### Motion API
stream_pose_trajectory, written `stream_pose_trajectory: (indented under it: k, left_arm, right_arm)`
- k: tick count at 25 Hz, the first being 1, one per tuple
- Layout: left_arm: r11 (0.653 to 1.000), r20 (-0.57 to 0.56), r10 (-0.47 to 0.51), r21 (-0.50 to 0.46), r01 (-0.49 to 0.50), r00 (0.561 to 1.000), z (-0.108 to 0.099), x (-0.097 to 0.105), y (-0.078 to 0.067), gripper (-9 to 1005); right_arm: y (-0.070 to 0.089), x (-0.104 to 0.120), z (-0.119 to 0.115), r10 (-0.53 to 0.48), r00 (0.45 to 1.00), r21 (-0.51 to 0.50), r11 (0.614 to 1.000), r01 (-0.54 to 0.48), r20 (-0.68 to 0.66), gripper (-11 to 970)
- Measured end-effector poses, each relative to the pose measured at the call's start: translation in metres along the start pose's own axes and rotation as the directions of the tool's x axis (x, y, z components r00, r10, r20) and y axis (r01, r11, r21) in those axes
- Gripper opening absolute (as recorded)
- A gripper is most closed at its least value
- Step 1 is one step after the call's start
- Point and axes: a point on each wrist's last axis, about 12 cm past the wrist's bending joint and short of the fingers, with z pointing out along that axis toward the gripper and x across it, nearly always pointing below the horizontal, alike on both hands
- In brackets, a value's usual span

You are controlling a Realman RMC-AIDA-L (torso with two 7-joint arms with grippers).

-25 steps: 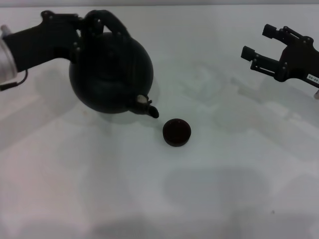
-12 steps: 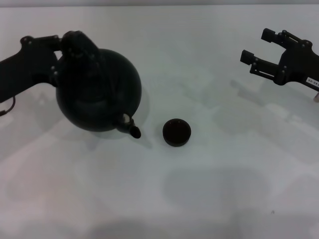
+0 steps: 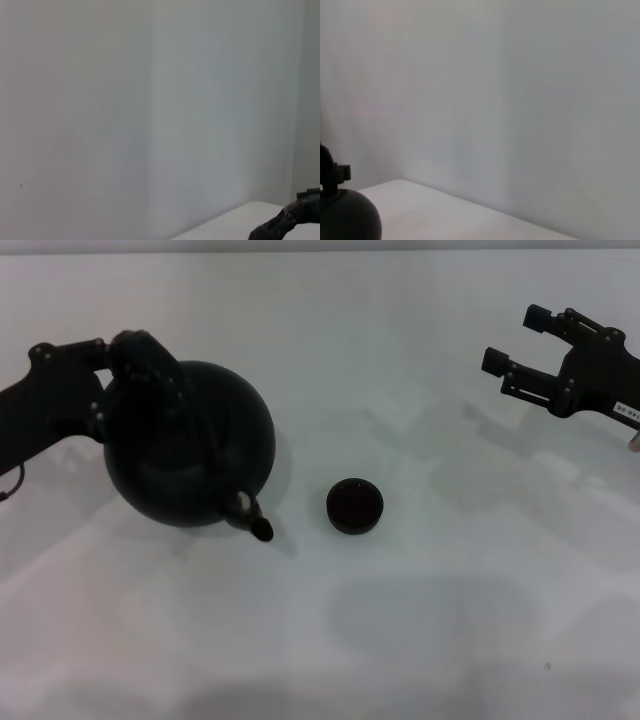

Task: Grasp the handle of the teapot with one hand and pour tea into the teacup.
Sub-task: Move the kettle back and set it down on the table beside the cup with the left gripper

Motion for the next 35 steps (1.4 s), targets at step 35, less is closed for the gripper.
stream_pose_trajectory:
  k: [35]
  left_arm:
    - [0.978,-0.146,0.067,-0.186,-0.094,0.987,-0.024,0.029,0.011,107]
  right_arm:
    - [0.005,0.005,-0.006,0.02,1.0,-0.014,1.0,-0.02,0.002,868]
